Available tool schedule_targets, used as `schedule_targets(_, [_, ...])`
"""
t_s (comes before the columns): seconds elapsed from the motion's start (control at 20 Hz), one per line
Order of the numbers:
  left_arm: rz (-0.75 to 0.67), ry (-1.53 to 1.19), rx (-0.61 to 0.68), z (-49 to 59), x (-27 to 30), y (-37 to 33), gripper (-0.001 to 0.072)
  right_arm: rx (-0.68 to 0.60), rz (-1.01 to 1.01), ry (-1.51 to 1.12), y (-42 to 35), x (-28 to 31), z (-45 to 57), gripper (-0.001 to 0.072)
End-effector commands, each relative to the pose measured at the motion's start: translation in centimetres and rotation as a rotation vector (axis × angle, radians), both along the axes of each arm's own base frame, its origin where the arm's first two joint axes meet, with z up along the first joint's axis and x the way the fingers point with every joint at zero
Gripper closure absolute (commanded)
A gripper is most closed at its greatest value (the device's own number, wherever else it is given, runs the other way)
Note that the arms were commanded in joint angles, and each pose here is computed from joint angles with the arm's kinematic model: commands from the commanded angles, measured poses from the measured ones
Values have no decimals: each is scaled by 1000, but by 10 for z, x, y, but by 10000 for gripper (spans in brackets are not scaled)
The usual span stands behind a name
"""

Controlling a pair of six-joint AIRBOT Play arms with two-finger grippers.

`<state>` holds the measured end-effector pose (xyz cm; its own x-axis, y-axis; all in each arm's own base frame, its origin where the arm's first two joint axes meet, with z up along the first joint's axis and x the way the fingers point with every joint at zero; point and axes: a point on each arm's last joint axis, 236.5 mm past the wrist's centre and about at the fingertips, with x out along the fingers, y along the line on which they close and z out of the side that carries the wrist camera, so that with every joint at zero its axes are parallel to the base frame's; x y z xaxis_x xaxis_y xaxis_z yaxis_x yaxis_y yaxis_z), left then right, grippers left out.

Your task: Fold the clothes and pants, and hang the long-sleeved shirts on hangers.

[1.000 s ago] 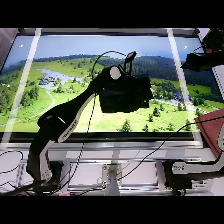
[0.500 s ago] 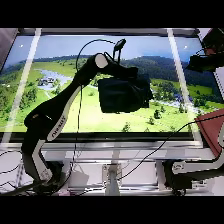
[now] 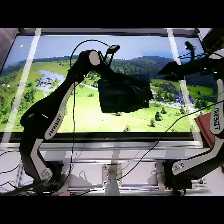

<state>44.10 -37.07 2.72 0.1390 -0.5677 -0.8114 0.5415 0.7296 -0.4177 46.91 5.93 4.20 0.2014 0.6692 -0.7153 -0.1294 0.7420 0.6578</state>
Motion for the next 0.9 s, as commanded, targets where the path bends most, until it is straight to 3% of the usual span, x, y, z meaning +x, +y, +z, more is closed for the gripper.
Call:
schedule_targets(0.0, [-27, -9, 54, -12, -6, -2, 680, -175, 128, 7, 37, -2, -44, 94])
schedule_targets(0.15, [-29, -7, 52, -12, -7, -4, 680, -345, 190, -34, 47, 2, -64, 94])
schedule_targets(0.45, [-32, -2, 54, -12, -9, -3, 680, -435, 58, 64, 22, 10, -99, 94])
schedule_targets(0.65, [-32, -2, 55, -12, -9, -3, 680, -403, -30, 116, 1, 13, -104, 95])
schedule_targets(0.85, [-33, -1, 55, -12, -9, -3, 680, -169, -85, 176, 15, 17, -107, 97])
